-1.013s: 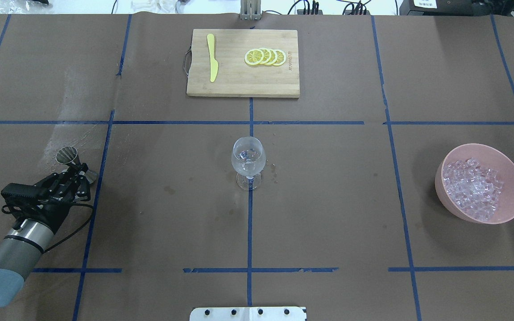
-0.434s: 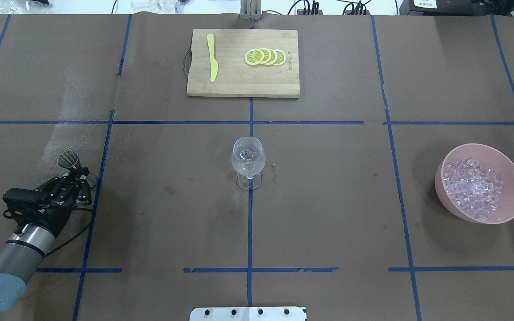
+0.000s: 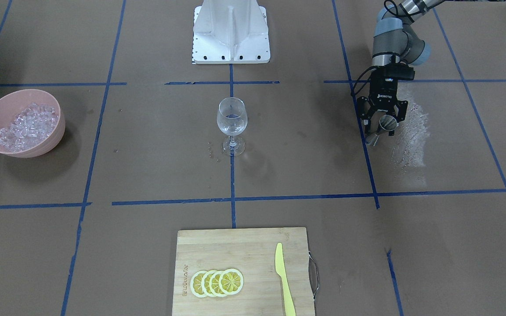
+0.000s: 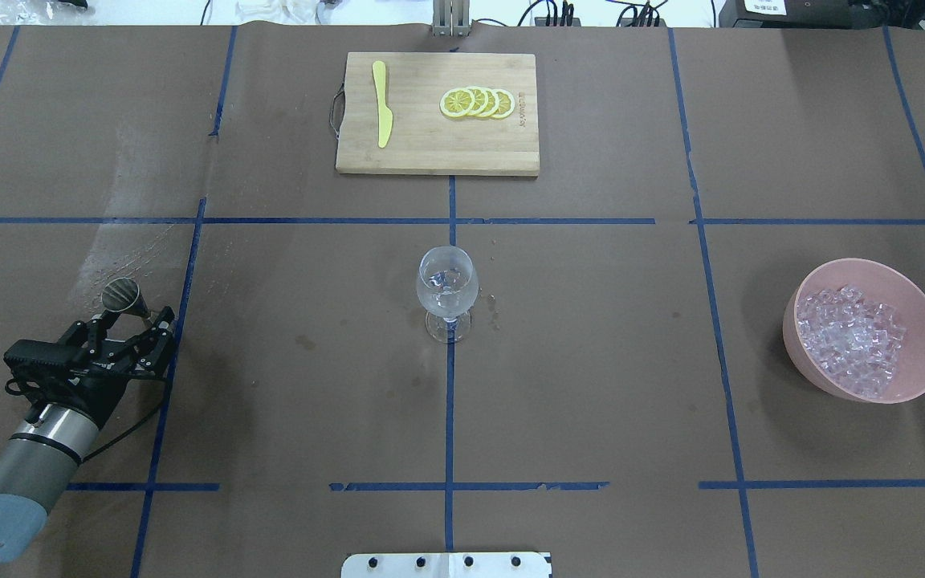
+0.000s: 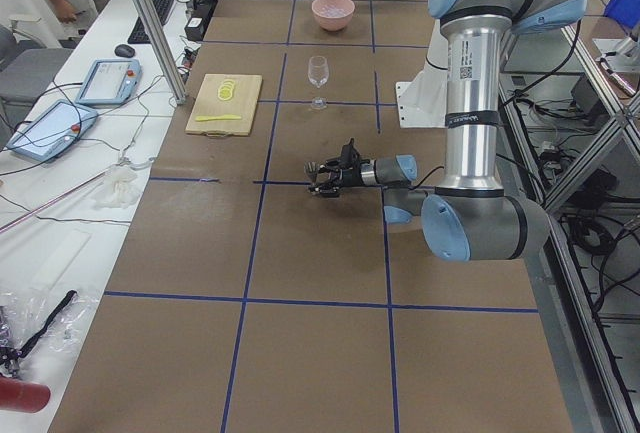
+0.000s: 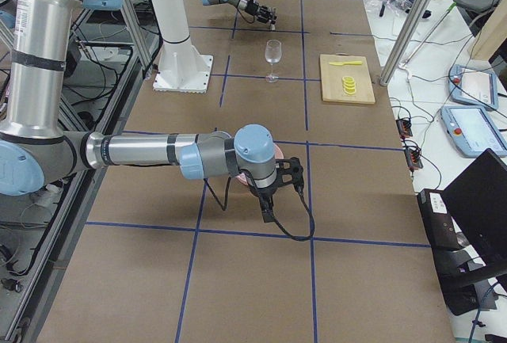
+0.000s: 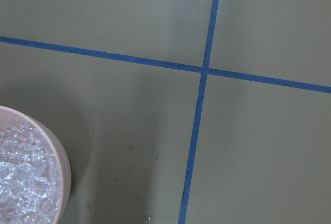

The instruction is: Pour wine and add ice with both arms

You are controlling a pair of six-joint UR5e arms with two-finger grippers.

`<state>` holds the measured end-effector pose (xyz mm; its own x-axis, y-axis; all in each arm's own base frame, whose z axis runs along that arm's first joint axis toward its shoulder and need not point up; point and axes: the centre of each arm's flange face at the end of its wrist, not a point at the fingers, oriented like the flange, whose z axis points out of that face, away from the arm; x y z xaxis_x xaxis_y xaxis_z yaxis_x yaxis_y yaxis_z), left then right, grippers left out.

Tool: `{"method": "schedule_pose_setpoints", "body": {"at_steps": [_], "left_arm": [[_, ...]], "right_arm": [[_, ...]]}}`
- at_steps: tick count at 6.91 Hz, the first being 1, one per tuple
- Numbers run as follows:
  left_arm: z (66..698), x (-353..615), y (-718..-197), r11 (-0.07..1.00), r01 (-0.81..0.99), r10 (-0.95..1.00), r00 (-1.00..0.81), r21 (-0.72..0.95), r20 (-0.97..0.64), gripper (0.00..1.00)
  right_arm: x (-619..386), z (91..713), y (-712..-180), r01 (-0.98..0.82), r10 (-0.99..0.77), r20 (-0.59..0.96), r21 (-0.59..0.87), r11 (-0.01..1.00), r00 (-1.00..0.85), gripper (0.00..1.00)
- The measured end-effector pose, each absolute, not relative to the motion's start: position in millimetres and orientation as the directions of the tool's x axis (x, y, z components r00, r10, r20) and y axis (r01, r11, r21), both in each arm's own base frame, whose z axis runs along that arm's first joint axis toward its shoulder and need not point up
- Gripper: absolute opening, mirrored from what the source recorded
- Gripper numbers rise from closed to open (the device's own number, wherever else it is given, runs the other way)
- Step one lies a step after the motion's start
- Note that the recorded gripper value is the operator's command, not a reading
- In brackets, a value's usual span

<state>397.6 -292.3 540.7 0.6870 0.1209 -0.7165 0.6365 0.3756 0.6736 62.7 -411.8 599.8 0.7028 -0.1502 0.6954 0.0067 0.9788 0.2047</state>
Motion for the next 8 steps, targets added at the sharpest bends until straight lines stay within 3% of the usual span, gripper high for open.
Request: {"method": "schedule_pose_setpoints", "body": {"at_steps": [6, 8], "left_arm": [[504, 350, -294, 0.135, 0.750, 0.086, 0.642, 0.647, -0.762, 0.99], [499, 334, -302, 0.165, 0.718, 0.185, 0.651, 0.677, -0.736, 0.99]], "right_arm": [[63, 598, -414, 0.006, -0.152, 0.695, 0.208, 0.978, 0.703, 1.00], [63, 598, -414, 0.006, -0.153, 0.695, 0.209, 0.978, 0.703, 1.00]]}}
